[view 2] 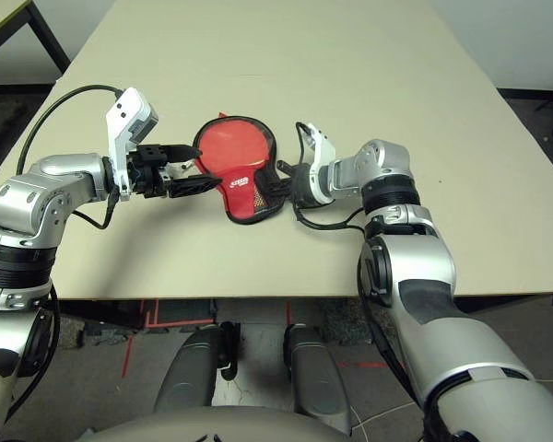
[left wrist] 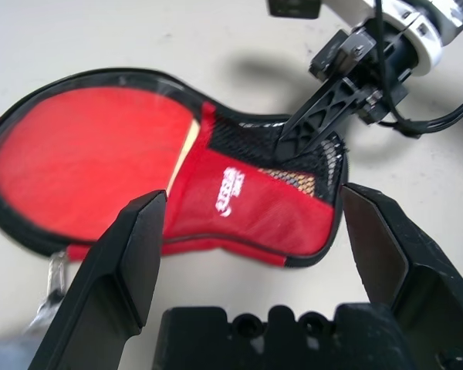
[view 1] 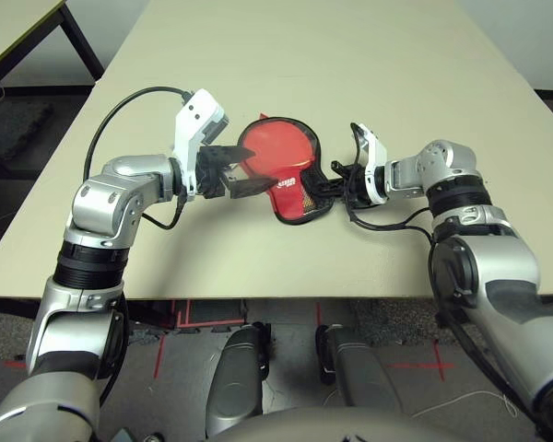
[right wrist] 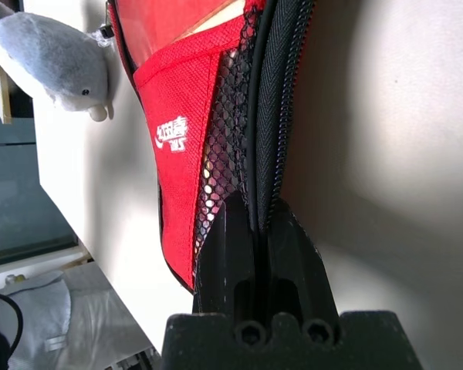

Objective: Store the ping-pong paddle in its case and zip it.

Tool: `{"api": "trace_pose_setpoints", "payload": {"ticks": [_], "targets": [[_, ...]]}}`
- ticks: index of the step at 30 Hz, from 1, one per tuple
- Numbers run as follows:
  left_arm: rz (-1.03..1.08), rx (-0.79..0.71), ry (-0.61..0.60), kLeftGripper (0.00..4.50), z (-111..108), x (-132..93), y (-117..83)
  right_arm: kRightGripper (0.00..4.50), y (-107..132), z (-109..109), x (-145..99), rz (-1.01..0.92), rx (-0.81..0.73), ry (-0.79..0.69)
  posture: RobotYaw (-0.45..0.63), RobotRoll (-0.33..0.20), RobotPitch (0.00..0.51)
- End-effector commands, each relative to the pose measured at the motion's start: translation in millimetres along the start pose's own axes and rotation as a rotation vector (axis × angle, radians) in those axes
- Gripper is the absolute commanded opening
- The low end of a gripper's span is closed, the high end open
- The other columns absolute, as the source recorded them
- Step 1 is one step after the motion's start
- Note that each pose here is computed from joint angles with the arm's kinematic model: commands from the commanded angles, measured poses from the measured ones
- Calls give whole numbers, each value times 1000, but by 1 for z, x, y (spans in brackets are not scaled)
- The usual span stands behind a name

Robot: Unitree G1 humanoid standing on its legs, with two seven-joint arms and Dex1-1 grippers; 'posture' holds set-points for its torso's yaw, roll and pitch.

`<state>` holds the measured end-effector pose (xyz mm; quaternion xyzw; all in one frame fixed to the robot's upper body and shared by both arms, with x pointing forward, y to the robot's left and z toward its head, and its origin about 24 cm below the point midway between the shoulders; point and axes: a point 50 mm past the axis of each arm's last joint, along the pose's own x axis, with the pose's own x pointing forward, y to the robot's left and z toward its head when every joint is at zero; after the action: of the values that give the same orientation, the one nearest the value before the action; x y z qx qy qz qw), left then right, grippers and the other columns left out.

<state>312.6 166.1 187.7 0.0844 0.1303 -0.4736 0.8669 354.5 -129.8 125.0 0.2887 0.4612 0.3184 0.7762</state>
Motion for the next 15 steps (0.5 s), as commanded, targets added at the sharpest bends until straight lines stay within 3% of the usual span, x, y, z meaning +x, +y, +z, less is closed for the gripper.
{"api": "trace_pose_setpoints", "payload": {"ticks": [1,7,15], "targets": [[5,-16,4,4500,-3,-1,1,55,-7,-6,-23,-52,34,-6,163,0,166],[-8,-16,7,4500,-5,3,0,55,-20,-27,-53,-64,-7,-113,132,0,172],[-37,-8,24,4500,-6,8,0,55,-17,-83,-72,-22,-37,-163,93,0,180]]}}
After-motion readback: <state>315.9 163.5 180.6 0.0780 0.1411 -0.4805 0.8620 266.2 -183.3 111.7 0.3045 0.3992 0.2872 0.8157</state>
